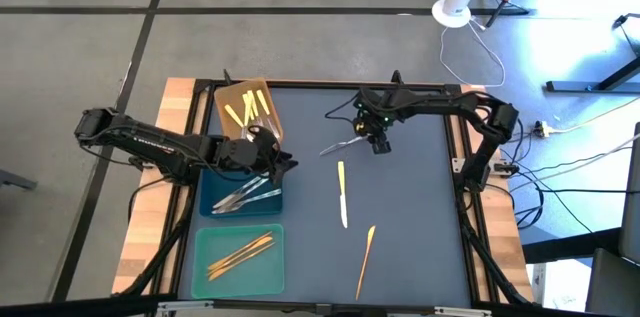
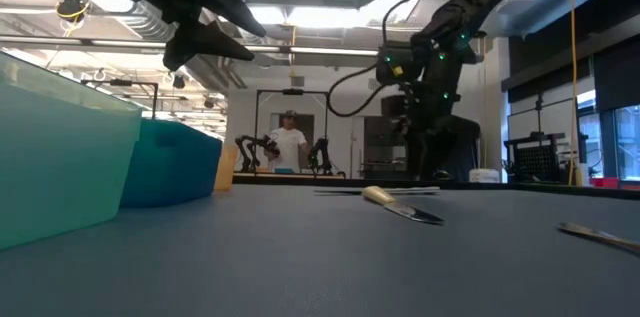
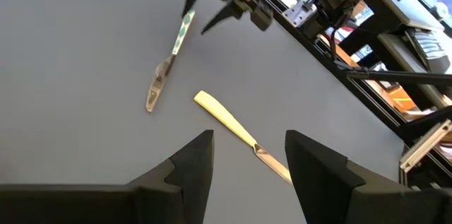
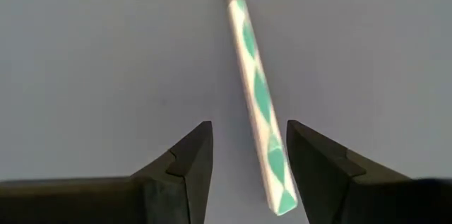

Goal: Sort silverware by color (type)
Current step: Put the white-green knife into the blue bin

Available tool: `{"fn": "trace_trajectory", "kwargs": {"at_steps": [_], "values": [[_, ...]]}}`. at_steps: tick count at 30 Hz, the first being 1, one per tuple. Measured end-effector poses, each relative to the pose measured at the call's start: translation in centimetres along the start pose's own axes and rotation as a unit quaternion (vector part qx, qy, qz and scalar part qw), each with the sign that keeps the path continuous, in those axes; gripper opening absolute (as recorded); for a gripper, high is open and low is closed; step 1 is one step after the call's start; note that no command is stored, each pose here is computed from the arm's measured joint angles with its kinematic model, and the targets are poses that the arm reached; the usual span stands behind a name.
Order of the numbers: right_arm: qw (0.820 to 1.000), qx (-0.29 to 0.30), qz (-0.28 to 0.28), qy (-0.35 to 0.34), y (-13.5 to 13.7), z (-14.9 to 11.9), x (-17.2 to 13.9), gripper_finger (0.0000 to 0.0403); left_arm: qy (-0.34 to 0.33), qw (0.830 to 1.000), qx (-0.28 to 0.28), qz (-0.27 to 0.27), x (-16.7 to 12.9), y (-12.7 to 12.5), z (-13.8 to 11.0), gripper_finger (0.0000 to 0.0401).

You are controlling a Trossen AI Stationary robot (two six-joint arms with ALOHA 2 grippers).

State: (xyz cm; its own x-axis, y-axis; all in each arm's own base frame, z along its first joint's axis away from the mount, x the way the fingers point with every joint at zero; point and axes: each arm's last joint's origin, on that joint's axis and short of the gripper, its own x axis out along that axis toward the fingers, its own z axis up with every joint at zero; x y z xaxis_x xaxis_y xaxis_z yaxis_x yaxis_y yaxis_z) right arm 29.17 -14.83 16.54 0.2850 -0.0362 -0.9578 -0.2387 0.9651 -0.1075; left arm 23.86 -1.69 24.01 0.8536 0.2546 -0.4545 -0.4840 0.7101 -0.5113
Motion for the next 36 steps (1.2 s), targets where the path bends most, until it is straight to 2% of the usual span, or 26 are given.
{"fn": "trace_trajectory", "kwargs": {"at_steps": [7, 17, 28, 31, 36], "values": [[0.999, -0.01, -0.047, 0.009, 0.0, -0.5, 0.9, 0.0168, -0.001, 1.0, 0.0, 0.001, 0.0, 0.0, 0.0, 0.017], [0.999, -0.011, -0.024, -0.02, 0.0, -0.2, 1.1, 0.0168, -0.001, 1.0, 0.0, 0.001, 0.0, 0.0, 0.0, 0.017], [1.0, -0.01, -0.025, 0.013, -0.1, -0.4, 3.0, 0.0166, -0.008, 1.0, 0.001, 0.008, 0.0, 0.1, 0.0, 0.017], [1.0, -0.01, -0.021, 0.01, -0.1, -0.4, 3.0, 0.015, -0.01, 1.0, 0.0, 0.009, 0.0, 0.1, 0.1, 0.017], [1.0, -0.01, -0.012, 0.007, 0.0, -0.5, 3.1, 0.0098, -0.011, 1.0, 0.001, 0.01, 0.0, 0.1, 0.1, 0.017]]}}
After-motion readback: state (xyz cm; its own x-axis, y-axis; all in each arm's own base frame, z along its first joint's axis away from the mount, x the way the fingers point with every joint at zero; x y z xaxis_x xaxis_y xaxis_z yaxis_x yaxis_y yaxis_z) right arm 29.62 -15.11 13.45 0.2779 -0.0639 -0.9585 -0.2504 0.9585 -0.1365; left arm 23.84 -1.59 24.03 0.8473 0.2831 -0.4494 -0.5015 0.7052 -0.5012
